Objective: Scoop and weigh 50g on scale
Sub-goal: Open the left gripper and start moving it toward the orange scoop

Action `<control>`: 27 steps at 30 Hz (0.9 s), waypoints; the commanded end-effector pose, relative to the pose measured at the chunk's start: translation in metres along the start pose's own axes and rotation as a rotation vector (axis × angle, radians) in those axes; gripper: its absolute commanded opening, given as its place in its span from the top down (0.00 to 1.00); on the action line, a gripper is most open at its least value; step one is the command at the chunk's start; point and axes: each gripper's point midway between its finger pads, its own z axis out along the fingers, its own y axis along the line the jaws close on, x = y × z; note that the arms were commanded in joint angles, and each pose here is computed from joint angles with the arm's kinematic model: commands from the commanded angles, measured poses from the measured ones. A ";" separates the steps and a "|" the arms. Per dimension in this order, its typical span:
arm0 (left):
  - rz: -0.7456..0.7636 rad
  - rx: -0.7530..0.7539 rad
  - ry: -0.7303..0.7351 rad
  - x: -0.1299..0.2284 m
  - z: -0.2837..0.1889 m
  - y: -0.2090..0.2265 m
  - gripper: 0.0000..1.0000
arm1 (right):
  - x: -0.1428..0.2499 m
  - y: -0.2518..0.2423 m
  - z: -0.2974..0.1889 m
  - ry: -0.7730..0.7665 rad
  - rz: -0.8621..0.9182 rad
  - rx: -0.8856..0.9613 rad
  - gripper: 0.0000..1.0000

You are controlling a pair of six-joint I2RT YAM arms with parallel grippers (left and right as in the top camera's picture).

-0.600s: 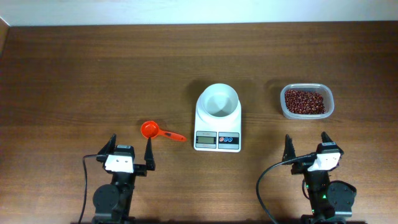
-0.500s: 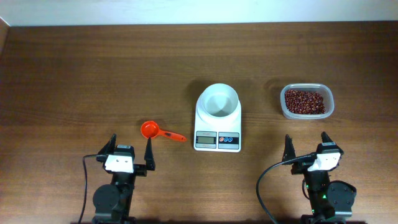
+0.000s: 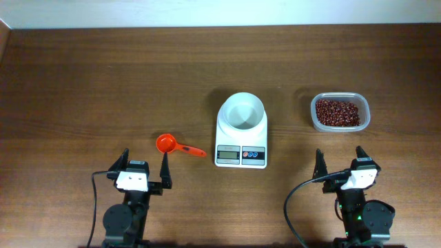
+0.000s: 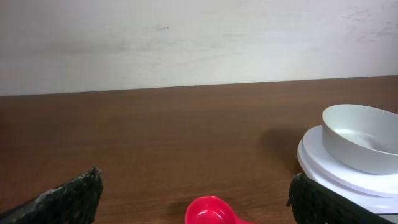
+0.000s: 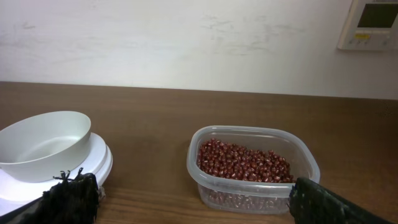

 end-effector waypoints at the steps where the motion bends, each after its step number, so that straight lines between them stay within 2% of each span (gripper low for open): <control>1: 0.015 -0.011 0.002 0.001 0.000 0.002 0.01 | 0.003 0.002 0.000 0.003 -0.004 -0.010 0.01; 25: 0.015 -0.011 0.002 0.001 0.000 0.002 0.01 | 0.003 0.002 0.000 0.003 -0.004 -0.010 0.01; 27: 0.026 -0.082 -0.026 -0.006 -0.001 0.014 0.01 | 0.003 0.002 0.000 0.003 -0.004 -0.010 0.01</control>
